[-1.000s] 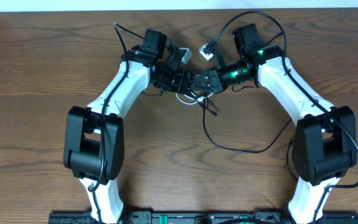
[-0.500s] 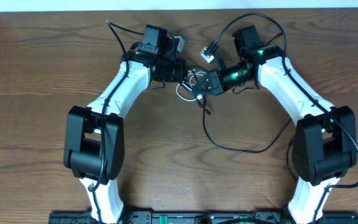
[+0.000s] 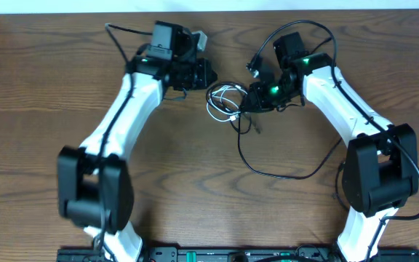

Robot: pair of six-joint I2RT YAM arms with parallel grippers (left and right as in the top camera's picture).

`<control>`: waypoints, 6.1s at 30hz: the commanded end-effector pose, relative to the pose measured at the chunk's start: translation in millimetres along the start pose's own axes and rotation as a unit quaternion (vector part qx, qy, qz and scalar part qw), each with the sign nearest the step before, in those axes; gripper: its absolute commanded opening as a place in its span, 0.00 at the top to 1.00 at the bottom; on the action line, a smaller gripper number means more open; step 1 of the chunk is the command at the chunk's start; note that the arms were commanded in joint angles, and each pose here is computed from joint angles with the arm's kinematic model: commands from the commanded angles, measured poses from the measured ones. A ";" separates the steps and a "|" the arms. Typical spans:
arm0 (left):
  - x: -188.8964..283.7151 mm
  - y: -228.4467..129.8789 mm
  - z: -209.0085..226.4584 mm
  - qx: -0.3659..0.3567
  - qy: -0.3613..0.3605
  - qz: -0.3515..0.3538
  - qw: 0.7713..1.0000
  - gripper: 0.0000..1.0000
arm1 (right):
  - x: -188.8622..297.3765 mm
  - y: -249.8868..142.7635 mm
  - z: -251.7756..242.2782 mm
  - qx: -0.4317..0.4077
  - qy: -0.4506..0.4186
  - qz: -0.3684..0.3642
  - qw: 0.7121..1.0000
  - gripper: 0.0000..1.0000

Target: Untangle cables

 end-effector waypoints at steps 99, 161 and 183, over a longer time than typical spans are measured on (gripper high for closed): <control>233.5 14.4 -105.4 -0.038 -0.134 -0.317 0.938 0.92 | 96.9 20.0 67.7 0.176 0.138 -0.161 0.961 0.12; 207.9 11.2 3.8 0.075 0.057 -0.232 0.968 0.92 | 158.5 -1.1 -98.8 -0.175 -0.256 -0.165 0.936 0.99; 63.5 -45.7 29.0 0.072 0.189 0.051 0.978 0.68 | 192.5 -52.3 -146.8 -0.328 -0.318 -0.130 0.880 0.40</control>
Point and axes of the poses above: each gripper's point midway between its finger pads, its own x axis back along the fingers, its own z axis along the line the jaws close on, y = z × x, the point moved 8 cm from there along x, back along the fingers, and after that the axes turned 7 degrees about x, right-handed, at the moved point
